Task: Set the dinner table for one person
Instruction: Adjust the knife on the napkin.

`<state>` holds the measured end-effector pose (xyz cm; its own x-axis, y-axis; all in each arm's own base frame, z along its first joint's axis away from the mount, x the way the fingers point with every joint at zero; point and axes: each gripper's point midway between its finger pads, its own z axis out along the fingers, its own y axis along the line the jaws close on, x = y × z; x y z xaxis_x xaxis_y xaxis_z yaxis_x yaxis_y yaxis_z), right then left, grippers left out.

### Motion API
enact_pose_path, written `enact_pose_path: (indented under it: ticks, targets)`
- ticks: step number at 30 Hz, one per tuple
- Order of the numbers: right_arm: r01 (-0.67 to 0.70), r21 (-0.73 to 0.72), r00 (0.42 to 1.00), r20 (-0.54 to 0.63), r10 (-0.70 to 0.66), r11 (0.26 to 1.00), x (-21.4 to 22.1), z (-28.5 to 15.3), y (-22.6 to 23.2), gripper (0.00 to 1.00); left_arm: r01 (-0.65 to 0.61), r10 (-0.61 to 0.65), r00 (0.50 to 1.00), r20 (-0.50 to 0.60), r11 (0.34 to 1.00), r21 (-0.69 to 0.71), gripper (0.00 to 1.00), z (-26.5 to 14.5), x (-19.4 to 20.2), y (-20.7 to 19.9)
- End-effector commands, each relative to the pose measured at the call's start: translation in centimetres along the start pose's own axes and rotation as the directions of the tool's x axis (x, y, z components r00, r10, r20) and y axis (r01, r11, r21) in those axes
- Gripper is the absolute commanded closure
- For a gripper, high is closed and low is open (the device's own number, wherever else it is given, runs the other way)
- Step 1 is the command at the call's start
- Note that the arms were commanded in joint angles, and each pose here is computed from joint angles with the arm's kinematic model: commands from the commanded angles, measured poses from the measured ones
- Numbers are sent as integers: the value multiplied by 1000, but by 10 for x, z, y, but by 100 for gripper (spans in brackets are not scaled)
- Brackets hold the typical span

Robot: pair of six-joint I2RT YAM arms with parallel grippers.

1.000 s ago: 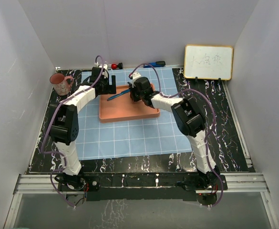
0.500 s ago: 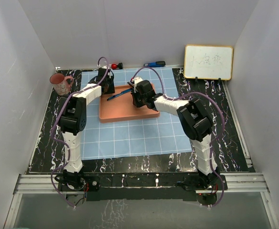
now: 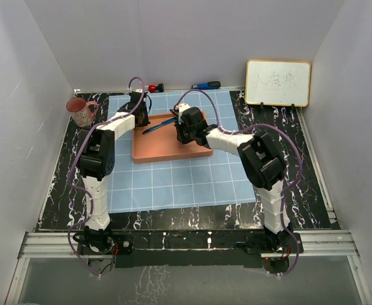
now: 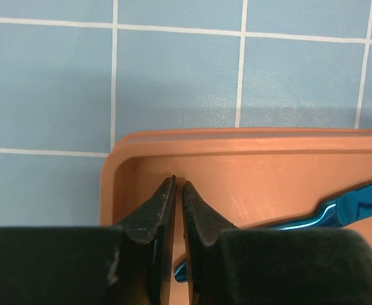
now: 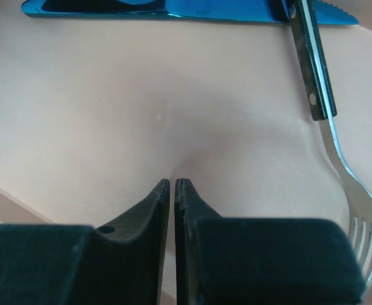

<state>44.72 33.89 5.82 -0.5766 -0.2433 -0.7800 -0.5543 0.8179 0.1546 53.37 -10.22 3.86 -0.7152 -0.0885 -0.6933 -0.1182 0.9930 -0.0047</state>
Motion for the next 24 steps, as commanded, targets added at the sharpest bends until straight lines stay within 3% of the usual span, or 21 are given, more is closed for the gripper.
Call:
enact_pose_path:
  ticks: [1,24]
  targets:
    - [5,1,993,114,-6,1000,-48,-29,8,93,-35,34,996,-85,999,-4,93,-16,27,3]
    - [-7,65,993,116,-1,998,-60,-45,-1,95,-52,116,970,-215,958,281,95,-49,96,-80]
